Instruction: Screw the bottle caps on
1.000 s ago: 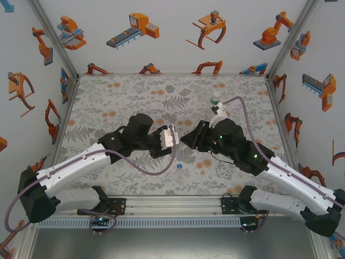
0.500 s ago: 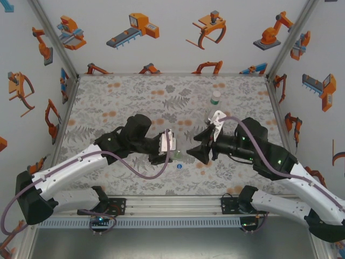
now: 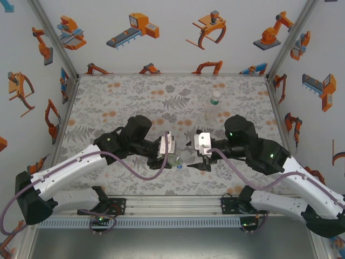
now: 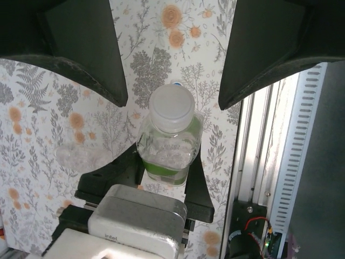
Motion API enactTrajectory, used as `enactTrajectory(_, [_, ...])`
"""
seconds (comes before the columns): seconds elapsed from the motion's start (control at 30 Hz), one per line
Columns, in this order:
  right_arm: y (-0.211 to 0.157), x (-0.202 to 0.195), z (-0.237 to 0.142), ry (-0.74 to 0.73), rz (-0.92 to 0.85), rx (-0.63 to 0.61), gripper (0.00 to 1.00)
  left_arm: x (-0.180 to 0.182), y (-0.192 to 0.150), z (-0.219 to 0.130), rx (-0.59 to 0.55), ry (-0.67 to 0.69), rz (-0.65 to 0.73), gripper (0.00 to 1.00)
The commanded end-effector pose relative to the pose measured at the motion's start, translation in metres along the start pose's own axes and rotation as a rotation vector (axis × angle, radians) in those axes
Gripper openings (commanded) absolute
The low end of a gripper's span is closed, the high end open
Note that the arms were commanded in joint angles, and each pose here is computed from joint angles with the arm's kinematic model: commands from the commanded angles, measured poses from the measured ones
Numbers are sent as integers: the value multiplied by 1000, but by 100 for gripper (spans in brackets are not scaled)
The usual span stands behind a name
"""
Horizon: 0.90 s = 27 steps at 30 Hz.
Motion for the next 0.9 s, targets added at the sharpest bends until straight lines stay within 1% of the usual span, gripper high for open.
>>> enactTrajectory(0.0, [9,3,0,24,-78,-47,59,-10,12,-8,-32,-35,-2,0])
enactTrajectory(0.3, [4,5,6,28,-75,-57,51,-10,12,-7,-27,-38,-4,0])
enactTrajectory(0.63, [5,1,3,-14,-88,-61,29,-10,14,-8,-33,-38,-2,0])
enactTrajectory(0.8, [0,-6,4,-59,-27,-37,12,-6,16,-10,-39,-8,7,0])
enactTrajectory(0.87, [-4,-13,6,-106,42,-23,5,0,16,-11,-40,35,13,0])
Point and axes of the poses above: each hand's point on the last joint's axis, 136 mm out from that joint toward the fingers, its own z axis out along the fingers, its own x axis along the line the jaws close on, y = z × x, the point moved 2 cm from there along -z, back along the fingers, and after that the axes turned 10 degrees about -z, right-handed, at the moved point
